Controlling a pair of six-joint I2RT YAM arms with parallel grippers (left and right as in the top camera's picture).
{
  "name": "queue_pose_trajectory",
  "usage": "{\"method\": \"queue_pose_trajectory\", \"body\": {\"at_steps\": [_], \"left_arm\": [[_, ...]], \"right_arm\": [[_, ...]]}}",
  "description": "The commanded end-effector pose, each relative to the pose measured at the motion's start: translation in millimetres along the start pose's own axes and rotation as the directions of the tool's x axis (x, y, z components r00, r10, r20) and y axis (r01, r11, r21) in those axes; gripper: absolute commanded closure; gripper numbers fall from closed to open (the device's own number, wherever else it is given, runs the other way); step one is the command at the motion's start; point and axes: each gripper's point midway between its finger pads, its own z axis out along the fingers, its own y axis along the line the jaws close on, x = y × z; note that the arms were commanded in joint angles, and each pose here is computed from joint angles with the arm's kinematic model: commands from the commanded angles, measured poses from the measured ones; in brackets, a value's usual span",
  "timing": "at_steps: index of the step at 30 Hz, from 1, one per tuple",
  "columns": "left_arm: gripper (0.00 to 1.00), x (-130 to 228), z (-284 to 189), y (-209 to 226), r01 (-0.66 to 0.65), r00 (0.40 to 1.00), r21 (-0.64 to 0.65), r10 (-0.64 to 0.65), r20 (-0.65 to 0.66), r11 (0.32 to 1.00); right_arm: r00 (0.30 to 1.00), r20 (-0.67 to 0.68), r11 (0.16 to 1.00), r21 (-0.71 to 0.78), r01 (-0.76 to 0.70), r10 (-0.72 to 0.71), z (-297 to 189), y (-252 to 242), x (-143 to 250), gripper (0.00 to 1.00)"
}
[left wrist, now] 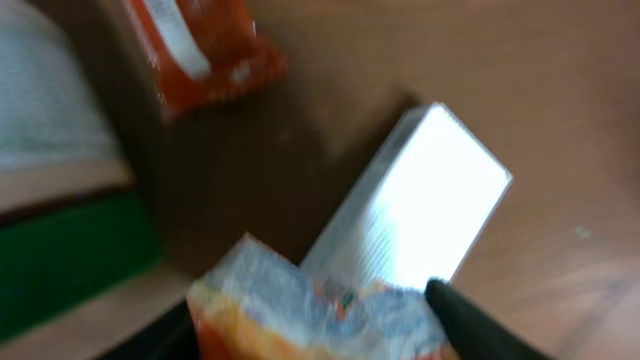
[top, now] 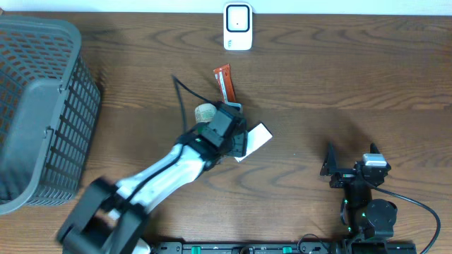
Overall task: Scan the item barcode
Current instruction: 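Place the snack packet on the table beside the box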
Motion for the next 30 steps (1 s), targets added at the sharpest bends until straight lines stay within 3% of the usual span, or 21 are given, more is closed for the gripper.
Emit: {"method": "queue_pose_trajectory", "body": {"at_steps": [1,4,7,10,17,30], "left_arm": [[0.39,5,24,1,0.067,0.998,0.003,-0.067,-0.013,0.998],[0.37,10,36,0,0.067,0.997,0.017,-0.067,-0.032,0.998],[0.21,9,35,0,0.058,0.998,0.017,-0.057,-0.028,0.998],[0.13,0,26,-5,0.053,0.999,0.035,-0.053,0.002,0.998],[0.07,-42,-24,-24,-0.021,0.989,0.078,0.01,0.147,0.997],[0.01,-89,-147,14,0.017,0.928,0.01,-0.019,0.373,1.0]], "right_arm": [[1.0,0.003,1.0,0.004,0.014,-0.014,0,-1,0,0.01],[1.0,0.003,1.0,0.004,0.014,-0.014,0,-1,0,0.01],[1.0,0.003,1.0,0.004,0.014,-0.014,0,-1,0,0.01],[1.0,0.003,1.0,0.004,0.014,-0.014,0,-1,0,0.01],[1.0,0.003,1.0,0.004,0.014,-0.014,0,-1,0,0.01],[0.998,0.008,0.998,0.038,0.059,-0.059,-1,-7,-2,0.01]]}}
